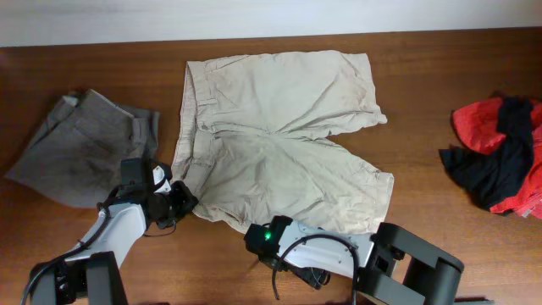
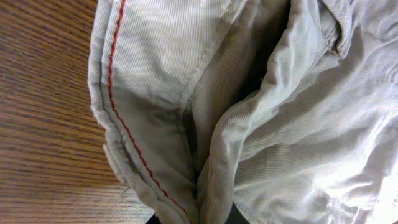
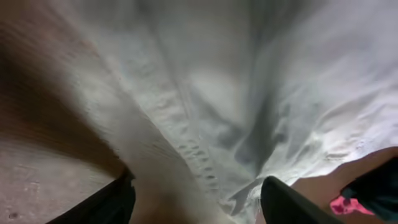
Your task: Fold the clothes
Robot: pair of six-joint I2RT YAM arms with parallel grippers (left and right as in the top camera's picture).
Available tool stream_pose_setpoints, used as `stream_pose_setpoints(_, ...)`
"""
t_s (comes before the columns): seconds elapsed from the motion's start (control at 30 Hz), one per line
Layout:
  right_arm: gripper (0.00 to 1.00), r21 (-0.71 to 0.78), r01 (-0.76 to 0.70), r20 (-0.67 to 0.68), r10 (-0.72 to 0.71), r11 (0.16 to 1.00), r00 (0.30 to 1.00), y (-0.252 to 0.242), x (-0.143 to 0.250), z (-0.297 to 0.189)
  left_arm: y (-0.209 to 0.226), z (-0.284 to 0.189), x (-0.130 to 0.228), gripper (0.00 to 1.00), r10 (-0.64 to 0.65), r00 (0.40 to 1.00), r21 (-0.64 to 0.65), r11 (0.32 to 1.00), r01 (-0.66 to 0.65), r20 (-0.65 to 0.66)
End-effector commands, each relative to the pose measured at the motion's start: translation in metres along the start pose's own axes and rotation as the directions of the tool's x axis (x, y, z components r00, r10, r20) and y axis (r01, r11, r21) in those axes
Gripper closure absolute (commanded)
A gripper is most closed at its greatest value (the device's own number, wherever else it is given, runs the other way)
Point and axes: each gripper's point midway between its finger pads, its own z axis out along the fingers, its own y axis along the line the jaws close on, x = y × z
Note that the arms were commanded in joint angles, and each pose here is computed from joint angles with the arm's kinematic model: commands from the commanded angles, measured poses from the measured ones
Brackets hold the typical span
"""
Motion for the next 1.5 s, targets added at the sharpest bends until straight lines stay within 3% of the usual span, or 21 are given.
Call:
stream_pose_setpoints(0.0,0.30,0.082,-0.106,0.089,0.098,0.991,0.991,-0.015,-0.026,0.008,-0.004,-0.003,0.000,0.92,0.036,0.999,0.018,0.999,-0.036,0.010)
stream_pose_setpoints(0.1,0.30,0.060,-0.147,0.112,0.139,0.987,0.984,-0.020,-0.034,0.010,-0.005,-0.003,0.001,0.92,0.036,0.999,0.026,0.999,-0.036,0.006)
stream_pose_setpoints(0.2,0.37,0.040,-0.199,0.108,0.193,0.979,0.975,-0.031,-0.037,0.015,-0.007,-0.003,0.001,0.91,0.036,0.999,0.035,0.999,-0.036,0.002)
stream_pose_setpoints(0.3,0.51,0.032,-0.225,0.095,0.221,0.974,0.971,-0.038,-0.036,0.018,-0.007,-0.003,0.001,0.92,0.036,0.999,0.035,0.999,-0.036,0.002)
stream_pose_setpoints(0.33,0.61,0.031,-0.227,0.093,0.223,0.974,0.970,-0.039,-0.036,0.019,-0.007,-0.003,0.001,0.92,0.036,0.999,0.035,0.999,-0.036,0.002)
stream_pose_setpoints(0.63,0.95,0.042,-0.215,0.061,0.212,0.976,0.975,-0.042,-0.024,0.013,-0.013,-0.004,0.002,0.94,0.074,0.997,0.063,0.995,-0.073,-0.003)
stream_pose_setpoints(0.83,0.96,0.011,-0.259,0.100,0.257,0.966,0.961,-0.057,-0.006,-0.030,-0.030,-0.022,-0.007,0.99,0.141,0.989,0.098,0.985,-0.145,0.045)
stream_pose_setpoints(1.17,0.96,-0.258,-0.289,0.339,0.366,0.922,0.866,-0.060,0.011,-0.115,-0.066,-0.102,0.001,0.99,0.222,0.959,0.137,0.959,-0.247,0.176)
stream_pose_setpoints(1.47,0.96,-0.346,-0.257,0.349,0.378,0.902,0.858,-0.060,0.041,-0.148,-0.099,-0.164,0.012,0.99,0.326,0.908,0.114,0.924,-0.365,0.262)
